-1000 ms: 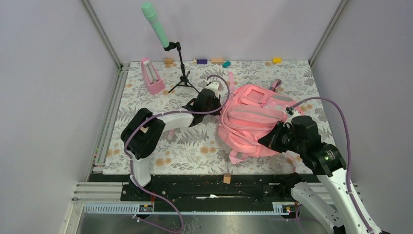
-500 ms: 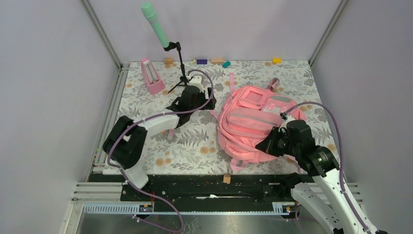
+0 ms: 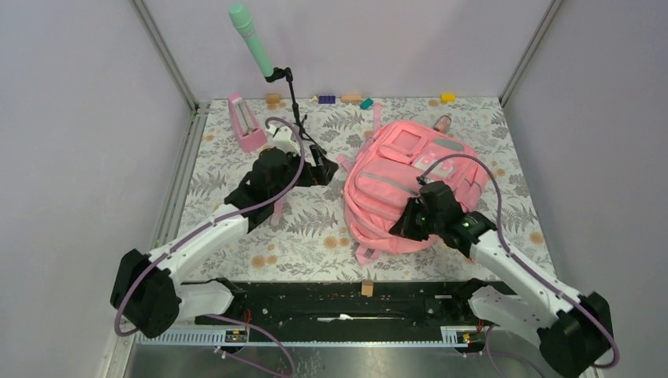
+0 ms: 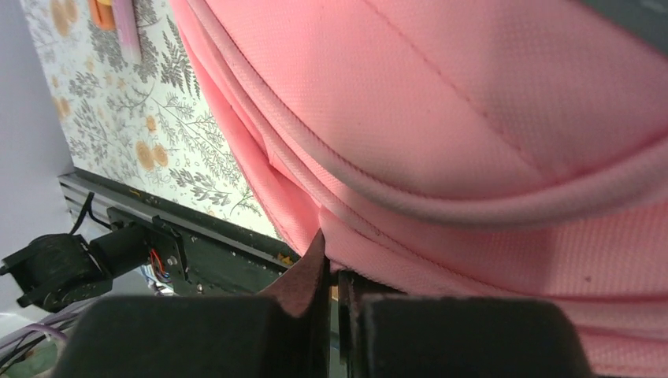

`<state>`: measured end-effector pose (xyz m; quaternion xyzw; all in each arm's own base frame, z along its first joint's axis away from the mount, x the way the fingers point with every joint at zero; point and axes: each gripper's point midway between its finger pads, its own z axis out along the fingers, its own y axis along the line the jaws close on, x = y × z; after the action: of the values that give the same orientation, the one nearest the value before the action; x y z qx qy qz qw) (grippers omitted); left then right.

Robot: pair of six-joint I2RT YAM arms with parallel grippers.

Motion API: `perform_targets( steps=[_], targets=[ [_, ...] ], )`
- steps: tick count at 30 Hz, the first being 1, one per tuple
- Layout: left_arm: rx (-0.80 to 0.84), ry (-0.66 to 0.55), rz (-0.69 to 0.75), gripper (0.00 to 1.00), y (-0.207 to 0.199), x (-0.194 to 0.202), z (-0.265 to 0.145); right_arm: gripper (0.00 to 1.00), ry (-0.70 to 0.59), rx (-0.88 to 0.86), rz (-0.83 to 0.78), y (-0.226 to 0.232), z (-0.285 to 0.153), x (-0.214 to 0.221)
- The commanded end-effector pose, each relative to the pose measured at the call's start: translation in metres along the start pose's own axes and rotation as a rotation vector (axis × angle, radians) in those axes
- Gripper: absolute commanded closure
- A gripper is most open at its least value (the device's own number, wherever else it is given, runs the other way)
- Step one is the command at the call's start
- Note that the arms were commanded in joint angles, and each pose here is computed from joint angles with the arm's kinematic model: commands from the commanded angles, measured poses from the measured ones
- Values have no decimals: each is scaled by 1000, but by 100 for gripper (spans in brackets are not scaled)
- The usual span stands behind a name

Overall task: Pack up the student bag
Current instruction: Unzip the student bag at the center of the board.

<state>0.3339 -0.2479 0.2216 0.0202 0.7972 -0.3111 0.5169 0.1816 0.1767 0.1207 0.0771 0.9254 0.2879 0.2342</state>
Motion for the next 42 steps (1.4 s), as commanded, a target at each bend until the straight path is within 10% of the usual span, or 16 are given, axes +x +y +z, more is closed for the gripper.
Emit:
perform_targets(
  steps=[1,15,27,42],
  targets=[
    [76,63,-38,4,-10,0,-30,100,-77,-99,-77,51,25,-28],
    [48,162,-4,1,11,-13,-58,91,-54,-131,-143,108,64,-33],
    [78,305,-173,1,20,22,0,17,-95,-93,-229,88,26,-35],
    [172,363,-282,11,-4,46,37,6,-300,219,-53,-52,-48,-114]
  ],
)
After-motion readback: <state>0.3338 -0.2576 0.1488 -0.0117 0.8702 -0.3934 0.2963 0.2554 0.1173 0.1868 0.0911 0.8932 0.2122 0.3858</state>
